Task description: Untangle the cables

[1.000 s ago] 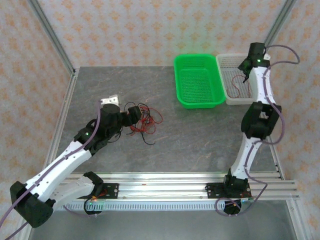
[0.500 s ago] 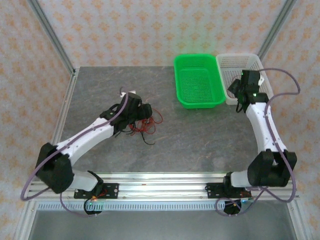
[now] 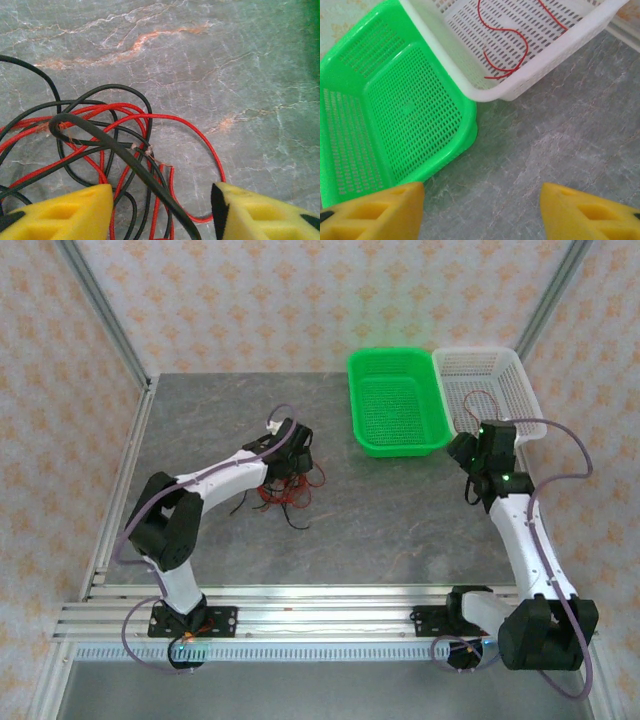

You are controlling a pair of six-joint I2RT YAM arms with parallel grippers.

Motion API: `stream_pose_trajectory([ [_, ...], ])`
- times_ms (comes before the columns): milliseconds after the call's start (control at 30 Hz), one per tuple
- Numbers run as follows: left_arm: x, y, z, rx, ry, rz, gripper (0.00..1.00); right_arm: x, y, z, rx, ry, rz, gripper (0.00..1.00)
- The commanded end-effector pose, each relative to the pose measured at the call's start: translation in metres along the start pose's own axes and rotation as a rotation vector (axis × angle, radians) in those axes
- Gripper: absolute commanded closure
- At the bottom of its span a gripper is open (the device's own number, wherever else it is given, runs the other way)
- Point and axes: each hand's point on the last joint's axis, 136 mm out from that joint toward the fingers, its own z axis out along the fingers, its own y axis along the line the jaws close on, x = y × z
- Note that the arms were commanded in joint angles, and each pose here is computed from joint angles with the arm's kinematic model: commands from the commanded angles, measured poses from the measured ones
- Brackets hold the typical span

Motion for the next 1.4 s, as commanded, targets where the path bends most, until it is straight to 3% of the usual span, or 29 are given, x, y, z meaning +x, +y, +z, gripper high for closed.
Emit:
stream_pose_trajectory([
  [0,-0.021,-0.004,0.001,-0.003,-0.067,-0.012,0.52,0.003,0.008,-0.004,-0.054,-0.005,0.018,0.42],
  [100,-0.023,-0.008,0.002,0.012,-0.077,-0.014,0.71,0.011,0.01,-0.006,-0.081,0.006,0.03,0.47],
  [200,-0.028,-0.012,-0.001,0.026,-0.088,-0.016,0.96,0.021,0.015,-0.007,-0.119,0.029,0.043,0.51],
  [233,-0.03,-0.013,-0.003,0.029,-0.091,-0.016,1.0,0.024,0.017,-0.008,-0.128,0.036,0.045,0.52],
  [467,-0.047,-0.038,-0.044,0.142,-0.129,-0.023,1.0,0.059,0.058,-0.017,-0.256,0.108,0.026,0.53],
  [900,-0.084,-0.083,-0.158,0.378,-0.217,-0.031,1.0,0.134,0.188,-0.05,-0.85,0.292,0.069,0.52],
  [1100,-0.097,-0.092,-0.194,0.442,-0.257,-0.027,1.0,0.161,0.234,-0.052,-0.943,0.361,0.04,0.51],
  [1367,-0.104,-0.097,-0.213,0.472,-0.279,-0.021,1.0,0.189,0.283,-0.038,-0.967,0.448,0.048,0.5],
])
